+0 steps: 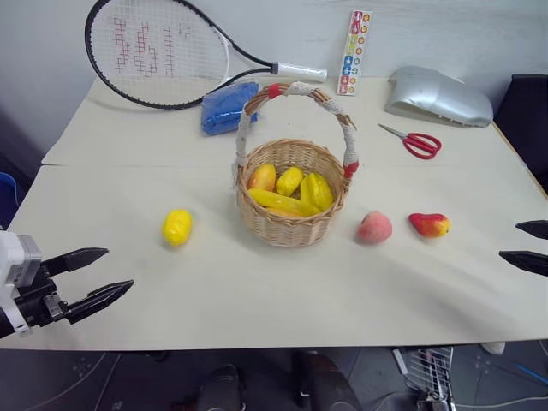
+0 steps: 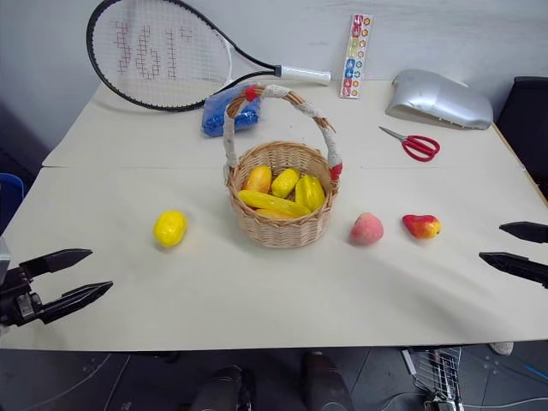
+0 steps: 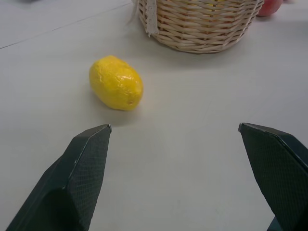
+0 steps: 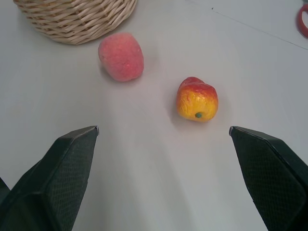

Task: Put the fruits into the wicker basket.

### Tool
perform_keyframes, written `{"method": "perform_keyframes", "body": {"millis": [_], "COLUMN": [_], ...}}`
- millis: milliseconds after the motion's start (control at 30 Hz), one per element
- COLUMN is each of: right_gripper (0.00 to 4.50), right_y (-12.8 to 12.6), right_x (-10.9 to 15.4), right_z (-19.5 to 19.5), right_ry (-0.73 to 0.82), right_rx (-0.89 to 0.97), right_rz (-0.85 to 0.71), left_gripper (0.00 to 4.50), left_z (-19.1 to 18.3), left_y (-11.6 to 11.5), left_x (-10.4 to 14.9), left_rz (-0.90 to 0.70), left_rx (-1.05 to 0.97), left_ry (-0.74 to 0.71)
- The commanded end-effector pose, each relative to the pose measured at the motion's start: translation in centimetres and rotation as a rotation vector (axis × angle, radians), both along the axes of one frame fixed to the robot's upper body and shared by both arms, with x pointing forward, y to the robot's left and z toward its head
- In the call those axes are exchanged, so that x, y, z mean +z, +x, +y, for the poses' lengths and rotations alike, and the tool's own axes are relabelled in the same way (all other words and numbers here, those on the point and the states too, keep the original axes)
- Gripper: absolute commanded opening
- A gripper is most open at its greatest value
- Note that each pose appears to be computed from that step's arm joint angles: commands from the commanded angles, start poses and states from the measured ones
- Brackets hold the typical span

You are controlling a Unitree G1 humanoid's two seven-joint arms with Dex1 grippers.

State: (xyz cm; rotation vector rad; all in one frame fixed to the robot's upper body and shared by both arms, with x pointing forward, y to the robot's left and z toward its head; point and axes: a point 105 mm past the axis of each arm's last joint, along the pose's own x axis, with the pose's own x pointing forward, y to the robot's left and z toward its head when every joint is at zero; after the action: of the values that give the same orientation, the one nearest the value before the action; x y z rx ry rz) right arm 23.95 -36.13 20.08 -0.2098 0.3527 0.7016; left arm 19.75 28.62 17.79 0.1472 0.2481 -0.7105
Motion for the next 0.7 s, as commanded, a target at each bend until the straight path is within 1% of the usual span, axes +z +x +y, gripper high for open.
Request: {"method": "perform_keyframes", "body": {"millis": [33,567,700], "right_gripper": [4.50,4.50,4.50], "right_y": [0.2,0.1,0.2], "right_x": [0.5,-0.7,-1.0], "right_z": [0.5,0.4,0.2], "right_ry": [-0.018,-0.048,-0.052], "right_rx": [0.022,-0.005,-0.027], "right_rz": [-0.025,-0.025,-0.026], "left_gripper": [4.47,4.47,4.47], "left_z": [-0.3,-0.3,-0.5], "left_y": [-0.3,0.7,1.0], "left_x": [0.9,0.5,0.1], "left_rz": [-0.027,-0.010,-0.005], "left_rx": [-0.015,-0.001,-0.002], "left_ry": [-0.005,0.043,0.045]}}
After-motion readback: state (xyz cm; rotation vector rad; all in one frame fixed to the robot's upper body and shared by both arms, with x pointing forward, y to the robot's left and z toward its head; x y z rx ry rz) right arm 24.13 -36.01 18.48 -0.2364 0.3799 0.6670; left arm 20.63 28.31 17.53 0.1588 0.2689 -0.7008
